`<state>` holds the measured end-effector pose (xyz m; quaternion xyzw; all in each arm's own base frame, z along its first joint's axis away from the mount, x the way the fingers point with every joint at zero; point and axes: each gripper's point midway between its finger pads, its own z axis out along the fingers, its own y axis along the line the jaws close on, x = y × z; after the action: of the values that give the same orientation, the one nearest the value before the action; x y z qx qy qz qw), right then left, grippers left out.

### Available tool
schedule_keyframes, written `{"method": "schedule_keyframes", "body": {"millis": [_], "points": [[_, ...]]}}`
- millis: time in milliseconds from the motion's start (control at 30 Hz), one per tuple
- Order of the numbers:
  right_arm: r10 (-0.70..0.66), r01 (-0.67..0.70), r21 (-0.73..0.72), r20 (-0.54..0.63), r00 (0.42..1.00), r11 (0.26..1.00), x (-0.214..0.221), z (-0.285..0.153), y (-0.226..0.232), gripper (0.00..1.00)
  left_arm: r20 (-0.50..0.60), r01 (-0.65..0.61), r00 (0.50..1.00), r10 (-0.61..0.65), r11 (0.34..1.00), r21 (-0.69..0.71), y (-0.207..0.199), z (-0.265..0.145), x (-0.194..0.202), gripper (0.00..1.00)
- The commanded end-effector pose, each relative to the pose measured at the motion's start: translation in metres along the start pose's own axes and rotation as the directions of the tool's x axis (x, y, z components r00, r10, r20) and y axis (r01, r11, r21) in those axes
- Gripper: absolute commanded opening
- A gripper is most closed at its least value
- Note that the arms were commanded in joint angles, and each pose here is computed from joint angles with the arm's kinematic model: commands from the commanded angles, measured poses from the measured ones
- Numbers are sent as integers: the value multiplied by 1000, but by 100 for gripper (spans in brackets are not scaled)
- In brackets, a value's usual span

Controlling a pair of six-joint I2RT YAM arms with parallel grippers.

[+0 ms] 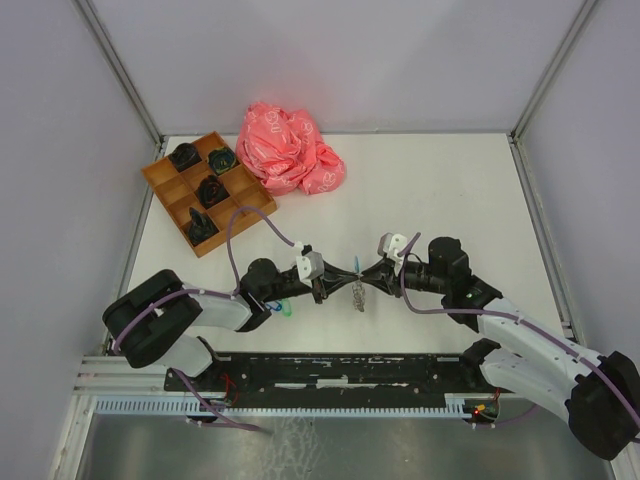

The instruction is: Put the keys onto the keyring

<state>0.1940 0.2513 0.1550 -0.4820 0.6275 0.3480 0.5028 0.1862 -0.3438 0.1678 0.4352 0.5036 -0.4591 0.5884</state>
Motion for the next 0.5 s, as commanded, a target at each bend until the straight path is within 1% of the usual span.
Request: {"method": "schedule_keyframes", "body": {"millis": [0,133,333,467], "points": [[-68,73,-59,90,994,996,-34,1,6,24,84,-18,996,17,1000,13,0,5,-24,3],[-68,75,-86,87,994,993,-35,1,10,23,89,-21,996,20,1000,11,0,5,-26,3],[-78,86,-86,93,993,993,-38,0,10,21,84,-21,996,20,1000,9,0,4,-25,3],[-81,89,-82,94,992,993,-39,0,9,18,82,-23,996,21,999,23,-2,4,-25,3]]}}
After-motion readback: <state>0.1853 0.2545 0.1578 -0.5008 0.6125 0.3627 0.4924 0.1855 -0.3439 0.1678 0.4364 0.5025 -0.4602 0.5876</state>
